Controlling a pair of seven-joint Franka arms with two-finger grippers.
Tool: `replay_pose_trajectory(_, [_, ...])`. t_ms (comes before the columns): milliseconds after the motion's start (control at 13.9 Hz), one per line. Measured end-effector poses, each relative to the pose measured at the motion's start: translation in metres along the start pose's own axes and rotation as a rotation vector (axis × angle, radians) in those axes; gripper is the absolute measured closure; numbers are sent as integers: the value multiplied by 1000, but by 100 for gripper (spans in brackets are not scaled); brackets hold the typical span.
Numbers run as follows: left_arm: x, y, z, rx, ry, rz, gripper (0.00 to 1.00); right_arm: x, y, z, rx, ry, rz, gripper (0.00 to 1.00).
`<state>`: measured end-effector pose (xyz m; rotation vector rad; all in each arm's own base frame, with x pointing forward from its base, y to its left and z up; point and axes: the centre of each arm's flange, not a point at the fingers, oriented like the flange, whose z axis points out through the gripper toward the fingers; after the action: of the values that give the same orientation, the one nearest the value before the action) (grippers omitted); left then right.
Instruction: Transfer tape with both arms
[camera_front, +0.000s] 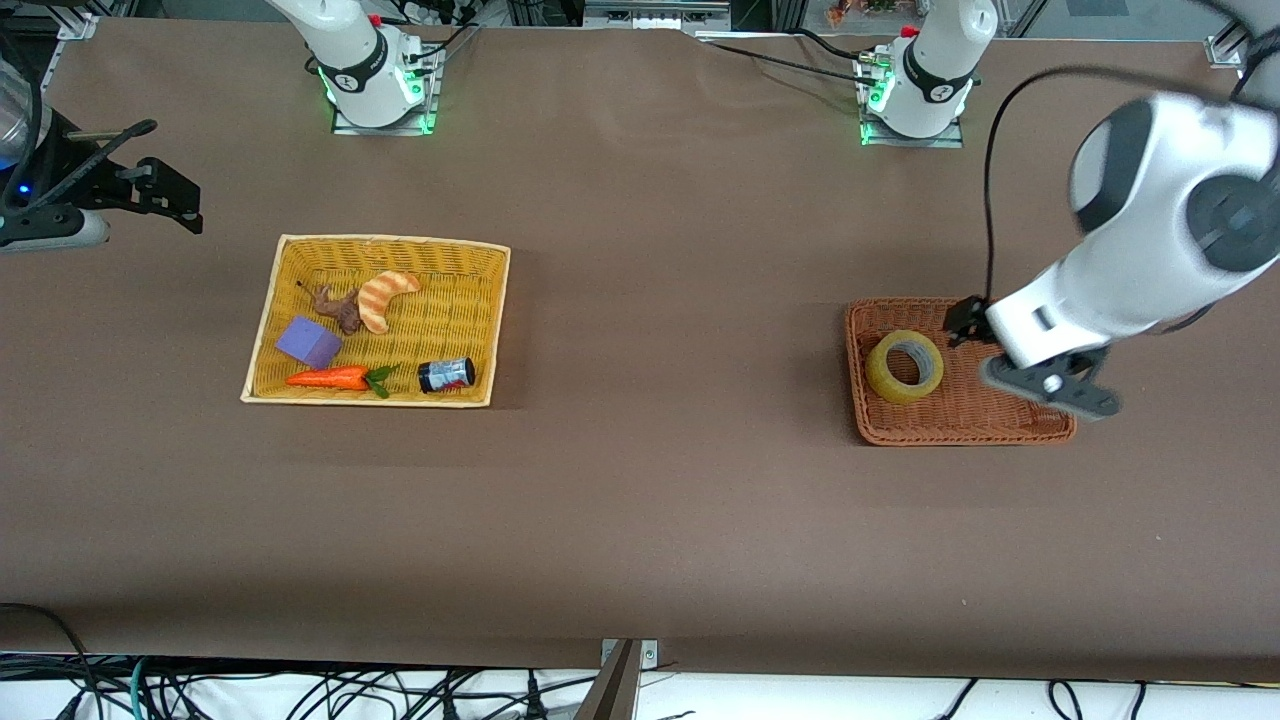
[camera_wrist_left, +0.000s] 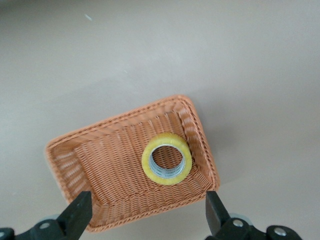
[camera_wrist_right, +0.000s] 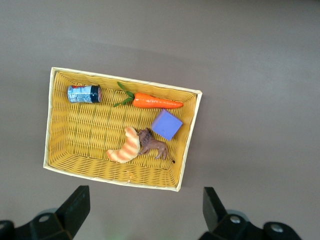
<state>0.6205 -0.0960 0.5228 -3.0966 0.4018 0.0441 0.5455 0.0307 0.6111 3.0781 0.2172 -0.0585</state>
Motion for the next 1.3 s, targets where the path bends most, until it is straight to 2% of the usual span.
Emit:
replay_pose_trajectory(144, [-17, -6, -34, 7, 43, -174, 0, 0, 0, 0, 0, 0, 1, 0])
replay_pose_trajectory(216, [-25, -9, -38, 6, 42, -239, 0, 0, 0, 0, 0, 0, 1, 0])
replay_pose_trajectory(361, [-44, -18, -31, 2, 30, -298, 0, 0, 0, 0, 0, 0, 2, 0])
replay_pose_trajectory(649, [-65, -32, -20, -23, 13, -265, 0, 0, 0, 0, 0, 1, 2, 0])
replay_pose_trajectory(1298, [-67, -20, -40, -22, 42, -227, 0, 0, -3, -1, 0, 2, -3, 0])
